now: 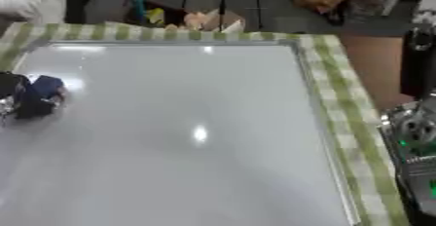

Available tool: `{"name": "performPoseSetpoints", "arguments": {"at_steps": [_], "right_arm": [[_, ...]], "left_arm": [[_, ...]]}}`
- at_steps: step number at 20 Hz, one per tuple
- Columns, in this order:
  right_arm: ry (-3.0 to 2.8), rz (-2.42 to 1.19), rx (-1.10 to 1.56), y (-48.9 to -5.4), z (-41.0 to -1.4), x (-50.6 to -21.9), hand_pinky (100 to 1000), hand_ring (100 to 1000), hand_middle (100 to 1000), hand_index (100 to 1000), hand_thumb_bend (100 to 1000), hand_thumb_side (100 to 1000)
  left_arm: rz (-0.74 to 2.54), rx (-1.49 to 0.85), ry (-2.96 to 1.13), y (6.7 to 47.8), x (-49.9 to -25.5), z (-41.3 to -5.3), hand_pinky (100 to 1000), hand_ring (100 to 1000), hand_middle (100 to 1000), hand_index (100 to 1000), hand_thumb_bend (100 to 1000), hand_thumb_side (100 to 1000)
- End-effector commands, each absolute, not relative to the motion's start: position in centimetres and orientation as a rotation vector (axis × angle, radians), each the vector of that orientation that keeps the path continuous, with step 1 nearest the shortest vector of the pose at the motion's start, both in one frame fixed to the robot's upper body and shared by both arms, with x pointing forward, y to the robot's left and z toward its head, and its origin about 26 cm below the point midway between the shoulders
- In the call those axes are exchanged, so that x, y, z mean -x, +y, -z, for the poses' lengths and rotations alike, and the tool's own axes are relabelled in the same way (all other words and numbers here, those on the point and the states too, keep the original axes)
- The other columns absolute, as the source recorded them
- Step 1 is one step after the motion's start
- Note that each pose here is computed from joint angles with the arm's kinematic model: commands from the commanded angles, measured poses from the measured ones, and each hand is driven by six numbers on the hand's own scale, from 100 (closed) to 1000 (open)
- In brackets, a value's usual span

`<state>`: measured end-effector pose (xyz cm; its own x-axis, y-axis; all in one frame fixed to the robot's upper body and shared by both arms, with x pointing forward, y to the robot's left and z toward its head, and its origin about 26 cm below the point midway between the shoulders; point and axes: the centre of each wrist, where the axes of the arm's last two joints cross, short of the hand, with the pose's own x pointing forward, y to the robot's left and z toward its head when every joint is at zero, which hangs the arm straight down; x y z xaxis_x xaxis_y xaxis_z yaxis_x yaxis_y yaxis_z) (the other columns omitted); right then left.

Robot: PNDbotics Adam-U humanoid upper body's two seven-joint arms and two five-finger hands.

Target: Wipe the whiteboard clean with a brush.

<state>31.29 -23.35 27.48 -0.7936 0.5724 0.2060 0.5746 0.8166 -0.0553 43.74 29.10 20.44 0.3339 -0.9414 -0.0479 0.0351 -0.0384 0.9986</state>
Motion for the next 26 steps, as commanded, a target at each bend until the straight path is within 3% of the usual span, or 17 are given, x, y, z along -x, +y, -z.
{"name": "performPoseSetpoints", "arguments": {"at_steps": [1,12,26], "right_arm": [[-2.818,0.012,0.896,-23.5,-28.2,-31.0,821,887,717,829,100,1000],[-2.82,0.012,0.892,-23.4,-28.2,-31.0,821,887,717,830,100,1000],[-2.815,0.008,0.894,-23.5,-28.1,-31.0,822,888,716,830,100,1000]], "left_arm": [[0.987,-1.406,-0.928,29.6,-43.7,-22.1,100,373,442,700,100,799],[1.13,-1.393,-0.937,28.1,-43.6,-21.7,100,380,447,701,100,796],[1.376,-1.327,-0.776,28.0,-43.2,-22.4,162,412,465,714,135,792]]}}
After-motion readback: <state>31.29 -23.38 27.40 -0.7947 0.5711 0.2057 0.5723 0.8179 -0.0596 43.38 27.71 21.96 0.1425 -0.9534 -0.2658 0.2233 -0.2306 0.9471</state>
